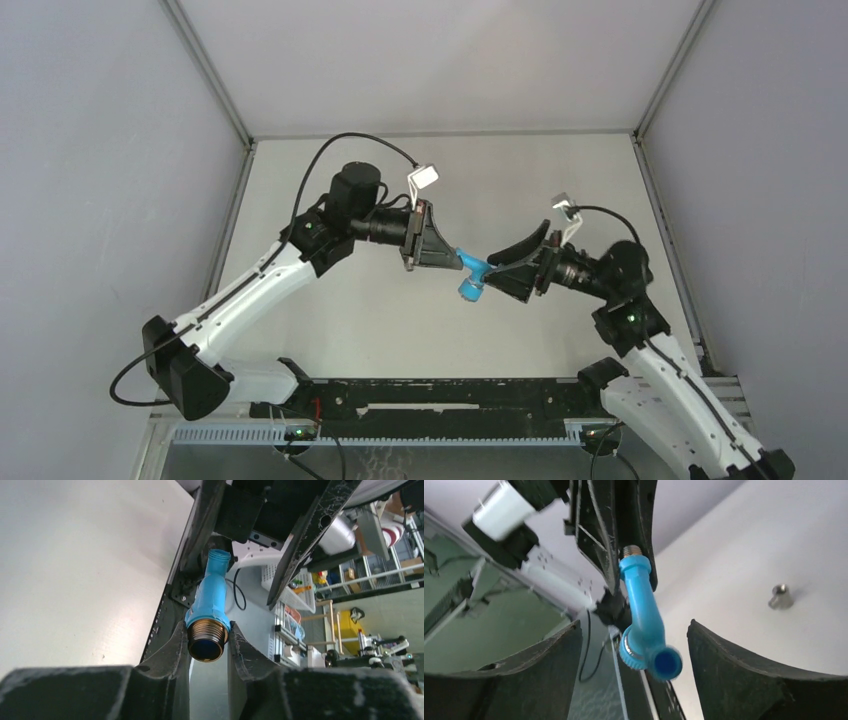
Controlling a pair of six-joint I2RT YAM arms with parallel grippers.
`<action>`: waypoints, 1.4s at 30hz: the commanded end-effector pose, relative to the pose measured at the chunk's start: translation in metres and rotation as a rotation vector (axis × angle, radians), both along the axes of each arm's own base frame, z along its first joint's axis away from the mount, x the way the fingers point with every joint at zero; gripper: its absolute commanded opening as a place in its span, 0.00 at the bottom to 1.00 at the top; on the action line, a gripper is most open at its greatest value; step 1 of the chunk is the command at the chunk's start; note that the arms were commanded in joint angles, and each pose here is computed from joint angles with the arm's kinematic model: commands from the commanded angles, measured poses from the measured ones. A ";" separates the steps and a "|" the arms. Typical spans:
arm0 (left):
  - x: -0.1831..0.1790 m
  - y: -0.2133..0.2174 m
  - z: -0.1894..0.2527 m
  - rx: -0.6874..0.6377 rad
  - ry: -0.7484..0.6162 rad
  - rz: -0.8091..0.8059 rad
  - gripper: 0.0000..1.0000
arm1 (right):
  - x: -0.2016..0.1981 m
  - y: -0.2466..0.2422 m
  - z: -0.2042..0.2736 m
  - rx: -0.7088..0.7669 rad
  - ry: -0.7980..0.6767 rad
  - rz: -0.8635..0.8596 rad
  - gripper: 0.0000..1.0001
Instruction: Install the water faucets
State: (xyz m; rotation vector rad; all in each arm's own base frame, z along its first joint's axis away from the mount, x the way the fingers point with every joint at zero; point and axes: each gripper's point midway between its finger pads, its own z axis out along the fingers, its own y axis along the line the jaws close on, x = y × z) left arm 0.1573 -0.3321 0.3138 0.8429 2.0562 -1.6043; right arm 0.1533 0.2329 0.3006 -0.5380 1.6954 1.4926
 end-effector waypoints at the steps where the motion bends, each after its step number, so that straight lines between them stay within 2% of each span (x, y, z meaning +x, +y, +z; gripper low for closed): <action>1: 0.005 0.002 0.040 -0.150 -0.067 0.050 0.00 | 0.012 -0.018 0.049 0.283 -0.071 -0.197 0.84; 4: 0.002 0.002 0.044 -0.171 -0.067 0.026 0.00 | 0.005 -0.020 0.059 0.372 -0.087 -0.169 0.86; 10: -0.007 0.003 0.050 -0.210 -0.057 -0.024 0.00 | 0.005 -0.010 0.056 0.417 -0.083 -0.152 0.89; 16: -0.005 0.002 0.050 -0.214 -0.053 -0.012 0.00 | 0.003 0.006 0.063 0.467 -0.066 -0.084 0.82; 30: -0.005 0.002 0.052 -0.220 -0.055 -0.006 0.00 | 0.000 0.027 0.067 0.483 -0.044 -0.008 0.35; 32: -0.005 0.002 0.051 -0.219 -0.052 -0.009 0.00 | 0.000 0.028 0.067 0.487 -0.040 -0.004 0.23; 34: -0.006 0.002 0.052 -0.220 -0.054 -0.011 0.00 | 0.002 0.029 0.067 0.492 -0.033 -0.011 0.00; 36: -0.006 0.003 0.054 -0.224 -0.064 -0.004 0.00 | 0.002 0.029 0.068 0.496 -0.034 -0.017 0.00; 37: -0.006 0.004 0.054 -0.222 -0.069 -0.001 0.05 | 0.001 0.029 0.068 0.495 -0.039 -0.015 0.00; 40: -0.004 0.010 0.055 -0.202 -0.087 0.008 0.45 | 0.000 0.028 0.067 0.483 -0.051 -0.018 0.00; 42: -0.003 0.014 0.055 -0.192 -0.096 0.017 0.61 | 0.000 0.027 0.065 0.470 -0.049 -0.029 0.00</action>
